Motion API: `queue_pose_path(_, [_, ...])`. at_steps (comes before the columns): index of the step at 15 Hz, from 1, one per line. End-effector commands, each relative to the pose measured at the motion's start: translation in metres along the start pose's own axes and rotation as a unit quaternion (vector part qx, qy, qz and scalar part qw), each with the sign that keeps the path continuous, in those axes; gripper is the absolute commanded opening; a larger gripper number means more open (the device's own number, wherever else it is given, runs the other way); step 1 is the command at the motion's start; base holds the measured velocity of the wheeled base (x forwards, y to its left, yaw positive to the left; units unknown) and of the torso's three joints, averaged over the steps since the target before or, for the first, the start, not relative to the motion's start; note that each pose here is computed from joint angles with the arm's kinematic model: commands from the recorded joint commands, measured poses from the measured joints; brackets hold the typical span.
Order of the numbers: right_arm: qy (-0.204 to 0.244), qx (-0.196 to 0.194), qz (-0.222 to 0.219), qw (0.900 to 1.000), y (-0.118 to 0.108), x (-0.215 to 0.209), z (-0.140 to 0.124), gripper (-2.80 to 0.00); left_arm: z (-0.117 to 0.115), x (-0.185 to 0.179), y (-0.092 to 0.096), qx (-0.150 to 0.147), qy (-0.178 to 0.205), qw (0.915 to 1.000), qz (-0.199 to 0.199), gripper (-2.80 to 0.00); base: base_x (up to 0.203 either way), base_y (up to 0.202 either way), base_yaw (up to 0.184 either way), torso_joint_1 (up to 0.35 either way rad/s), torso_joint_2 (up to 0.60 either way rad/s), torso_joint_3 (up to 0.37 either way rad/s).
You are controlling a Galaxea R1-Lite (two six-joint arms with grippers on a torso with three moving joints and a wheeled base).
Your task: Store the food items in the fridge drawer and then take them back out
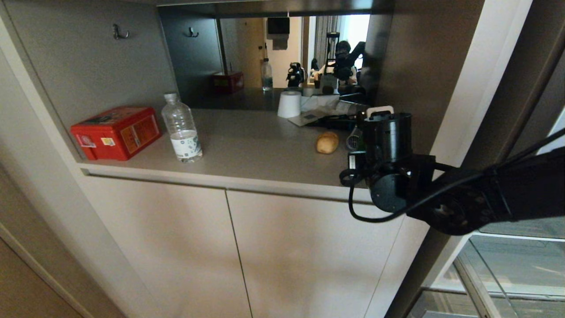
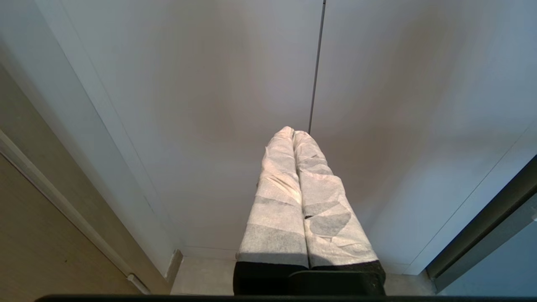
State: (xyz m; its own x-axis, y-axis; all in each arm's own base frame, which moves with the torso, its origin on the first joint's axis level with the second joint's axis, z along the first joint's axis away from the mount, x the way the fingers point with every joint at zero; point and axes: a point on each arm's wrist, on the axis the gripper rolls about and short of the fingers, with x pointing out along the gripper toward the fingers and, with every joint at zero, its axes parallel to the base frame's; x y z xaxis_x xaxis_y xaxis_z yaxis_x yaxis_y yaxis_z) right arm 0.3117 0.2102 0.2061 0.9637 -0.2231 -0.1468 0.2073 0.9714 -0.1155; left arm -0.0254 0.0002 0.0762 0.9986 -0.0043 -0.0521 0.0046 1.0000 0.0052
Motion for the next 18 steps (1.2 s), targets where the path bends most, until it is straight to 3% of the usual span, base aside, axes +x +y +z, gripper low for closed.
queue_pose_path(1, [-0.016, 0.015, 0.034, 0.999, -0.020, -0.046, 0.014, -2.80, 0.000, 0.000, 0.000, 0.000, 0.001, 1.0000, 0.000, -2.80, 0.000, 0.000, 0.000, 0.000, 0.00, 0.000])
queue_pose_path(6, [0.001, -0.009, 0.125, 0.992, -0.083, -0.133, -0.024, -2.80, 0.000, 0.000, 0.000, 0.000, 0.001, 1.0000, 0.000, -2.80, 0.000, 0.000, 0.000, 0.000, 0.00, 0.000])
queue_pose_path(9, [0.018, -0.020, 0.130, 0.991, -0.135, -0.161, -0.057, -2.80, 0.000, 0.000, 0.000, 0.000, 0.001, 1.0000, 0.000, -2.80, 0.000, 0.000, 0.000, 0.000, 0.00, 0.000])
queue_pose_path(11, [0.058, -0.023, 0.093, 0.994, -0.164, -0.167, -0.079, -2.80, 0.000, 0.000, 0.000, 0.000, 0.001, 1.0000, 0.000, -2.80, 0.000, 0.000, 0.000, 0.000, 0.00, 0.000])
queue_pose_path(13, [0.106, 0.010, 0.041, 0.993, -0.184, -0.168, -0.094, -2.80, 0.000, 0.000, 0.000, 0.000, 0.001, 1.0000, 0.001, -2.80, 0.000, 0.000, 0.000, 0.000, 0.00, 0.000])
queue_pose_path(15, [0.111, 0.035, 0.018, 0.993, -0.196, -0.172, -0.099, -2.80, 0.000, 0.000, 0.000, 0.000, 0.001, 1.0000, 0.000, -2.80, 0.000, 0.000, 0.000, 0.000, 0.00, 0.000])
queue_pose_path(18, [0.117, 0.057, -0.070, 0.989, -0.219, -0.171, -0.108, -2.80, 0.000, 0.000, 0.000, 0.000, 0.001, 1.0000, 0.000, -2.80, 0.000, 0.000, 0.000, 0.000, 0.00, 0.000])
